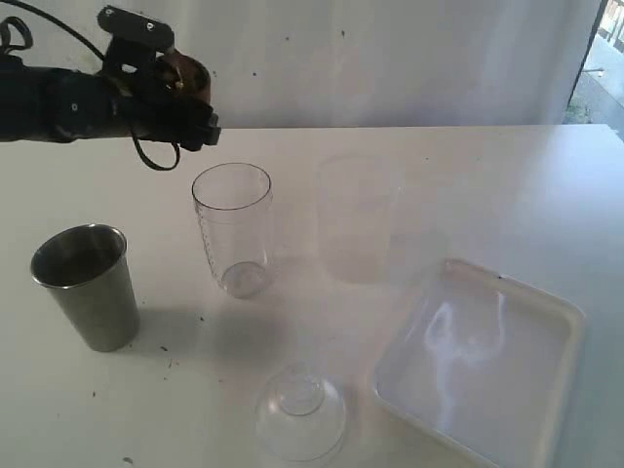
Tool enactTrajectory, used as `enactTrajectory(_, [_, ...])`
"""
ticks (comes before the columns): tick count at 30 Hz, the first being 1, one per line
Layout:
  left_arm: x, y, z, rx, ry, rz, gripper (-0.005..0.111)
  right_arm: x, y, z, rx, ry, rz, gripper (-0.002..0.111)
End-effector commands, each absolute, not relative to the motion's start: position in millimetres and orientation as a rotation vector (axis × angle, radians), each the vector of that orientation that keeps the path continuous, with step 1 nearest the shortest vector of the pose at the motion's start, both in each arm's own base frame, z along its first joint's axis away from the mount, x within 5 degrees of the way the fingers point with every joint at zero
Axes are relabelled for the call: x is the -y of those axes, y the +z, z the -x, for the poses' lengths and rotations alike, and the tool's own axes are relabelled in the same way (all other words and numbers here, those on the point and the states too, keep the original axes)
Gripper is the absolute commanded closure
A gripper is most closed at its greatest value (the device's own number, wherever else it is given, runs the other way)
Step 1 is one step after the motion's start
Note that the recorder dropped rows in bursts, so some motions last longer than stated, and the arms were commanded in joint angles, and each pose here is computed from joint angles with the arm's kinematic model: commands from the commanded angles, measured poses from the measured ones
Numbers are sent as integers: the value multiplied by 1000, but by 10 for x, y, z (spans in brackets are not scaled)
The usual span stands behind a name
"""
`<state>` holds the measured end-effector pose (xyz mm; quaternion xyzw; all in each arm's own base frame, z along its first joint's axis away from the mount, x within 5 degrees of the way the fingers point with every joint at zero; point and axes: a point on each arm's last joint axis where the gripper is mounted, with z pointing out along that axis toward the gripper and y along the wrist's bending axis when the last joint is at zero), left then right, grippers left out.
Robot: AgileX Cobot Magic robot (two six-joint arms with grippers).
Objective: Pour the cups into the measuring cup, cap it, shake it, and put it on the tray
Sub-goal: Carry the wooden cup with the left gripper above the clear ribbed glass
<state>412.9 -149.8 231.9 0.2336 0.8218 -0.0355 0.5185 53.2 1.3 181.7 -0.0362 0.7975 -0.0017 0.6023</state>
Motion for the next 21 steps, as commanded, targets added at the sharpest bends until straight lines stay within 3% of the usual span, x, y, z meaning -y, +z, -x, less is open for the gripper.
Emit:
enactTrajectory(1, [1639, 2469, -4127, -1815, -44, -631, 107, -11, 1816, -533, -1832, -15, 94, 108])
enactTrajectory(14, [1682, 2503, -4072, -1757, 80, -847, 107, -11, 1816, -533, -1832, -4, 78, 108])
enactTrajectory(21, [1648, 2727, -3988, -1724, 95, -856, 107, -11, 1816, -533, -1832, -4, 78, 108])
